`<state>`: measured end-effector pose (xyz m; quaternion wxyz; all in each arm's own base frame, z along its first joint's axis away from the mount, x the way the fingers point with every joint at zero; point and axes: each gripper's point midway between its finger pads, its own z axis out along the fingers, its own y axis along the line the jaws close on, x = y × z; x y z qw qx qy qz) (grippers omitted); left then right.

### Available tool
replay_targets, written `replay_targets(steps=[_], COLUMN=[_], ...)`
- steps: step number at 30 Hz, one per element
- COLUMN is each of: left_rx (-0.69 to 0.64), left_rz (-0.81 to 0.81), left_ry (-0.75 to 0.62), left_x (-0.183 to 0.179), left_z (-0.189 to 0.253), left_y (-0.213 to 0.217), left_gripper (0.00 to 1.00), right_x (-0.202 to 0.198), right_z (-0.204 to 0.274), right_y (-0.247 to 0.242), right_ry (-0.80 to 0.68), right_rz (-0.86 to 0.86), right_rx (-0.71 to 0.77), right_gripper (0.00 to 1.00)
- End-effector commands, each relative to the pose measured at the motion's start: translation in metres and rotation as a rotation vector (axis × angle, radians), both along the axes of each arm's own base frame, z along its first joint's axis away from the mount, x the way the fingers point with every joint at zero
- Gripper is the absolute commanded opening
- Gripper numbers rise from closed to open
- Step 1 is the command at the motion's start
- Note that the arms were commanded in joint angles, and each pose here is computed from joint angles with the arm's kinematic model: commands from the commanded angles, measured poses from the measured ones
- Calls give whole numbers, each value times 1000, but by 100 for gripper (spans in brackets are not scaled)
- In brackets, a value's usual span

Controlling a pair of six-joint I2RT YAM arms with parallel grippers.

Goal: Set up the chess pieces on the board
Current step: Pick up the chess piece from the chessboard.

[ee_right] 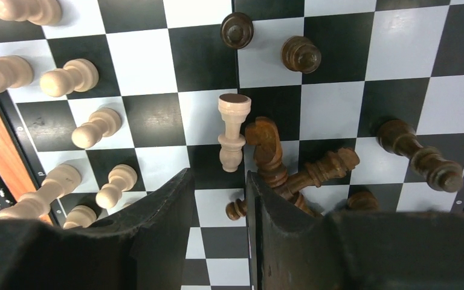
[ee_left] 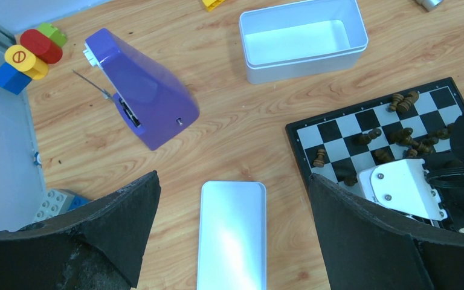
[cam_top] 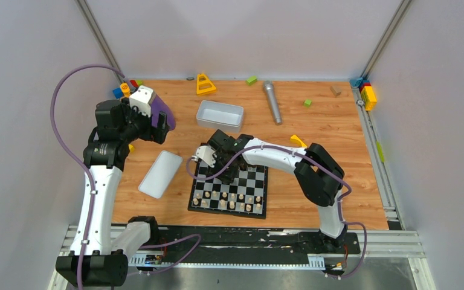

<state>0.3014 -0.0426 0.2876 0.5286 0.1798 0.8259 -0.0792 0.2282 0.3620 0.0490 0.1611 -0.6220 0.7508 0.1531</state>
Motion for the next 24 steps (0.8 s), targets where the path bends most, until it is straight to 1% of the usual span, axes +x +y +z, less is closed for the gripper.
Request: replay_targets(steps=[1, 15, 19, 24], left_rx=[8, 15, 22, 38], left_rz=[9, 6, 3, -10], left_ry=[-44, -46, -43, -35], left_x=[3, 3, 3, 5], left_z=[9, 7, 5, 0], left_y=[4, 5, 5, 5], left_gripper=[100, 100, 100, 100], right_x=[8, 15, 14, 14], right_z=[1, -6, -8, -1], right_y=[7, 17, 18, 17], right_ry=[-34, -28, -24, -29], right_rz=[5, 3, 4, 4], right_rx=[7, 14, 13, 22], right_gripper=[38, 36, 30, 17])
